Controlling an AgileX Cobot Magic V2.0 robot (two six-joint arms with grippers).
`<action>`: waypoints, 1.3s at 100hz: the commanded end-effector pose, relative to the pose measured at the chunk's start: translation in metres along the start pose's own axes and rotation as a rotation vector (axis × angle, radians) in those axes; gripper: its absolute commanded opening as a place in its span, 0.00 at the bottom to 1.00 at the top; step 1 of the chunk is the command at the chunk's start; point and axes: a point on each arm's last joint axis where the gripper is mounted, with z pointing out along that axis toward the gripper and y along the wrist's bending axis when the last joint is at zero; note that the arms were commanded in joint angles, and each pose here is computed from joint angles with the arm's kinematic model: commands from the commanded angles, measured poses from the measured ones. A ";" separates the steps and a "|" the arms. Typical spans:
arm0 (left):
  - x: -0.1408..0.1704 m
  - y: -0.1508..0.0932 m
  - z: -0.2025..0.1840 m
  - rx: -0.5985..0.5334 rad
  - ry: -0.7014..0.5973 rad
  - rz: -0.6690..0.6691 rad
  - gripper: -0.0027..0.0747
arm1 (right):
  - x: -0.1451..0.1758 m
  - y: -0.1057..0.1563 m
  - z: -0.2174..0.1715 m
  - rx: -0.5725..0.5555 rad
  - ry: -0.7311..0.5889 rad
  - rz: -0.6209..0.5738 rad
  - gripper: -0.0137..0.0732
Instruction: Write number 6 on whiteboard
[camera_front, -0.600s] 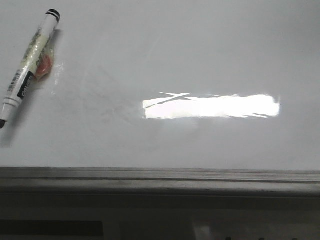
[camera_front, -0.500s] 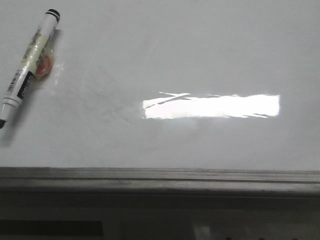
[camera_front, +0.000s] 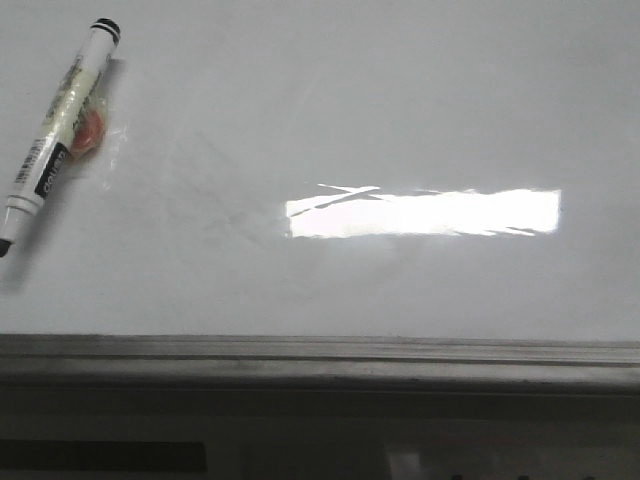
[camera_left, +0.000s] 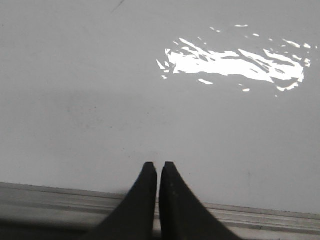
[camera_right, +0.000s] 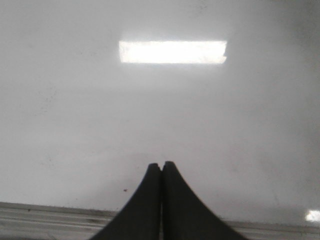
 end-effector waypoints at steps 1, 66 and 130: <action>0.002 0.000 0.000 0.007 -0.054 -0.008 0.01 | 0.003 -0.001 0.000 0.011 -0.019 -0.014 0.08; -0.005 -0.001 0.000 0.017 -0.130 -0.006 0.01 | -0.010 0.000 -0.001 0.005 -0.161 -0.009 0.08; -0.023 -0.003 -0.004 0.050 -0.333 -0.050 0.01 | -0.022 0.001 -0.003 -0.021 -0.292 0.113 0.08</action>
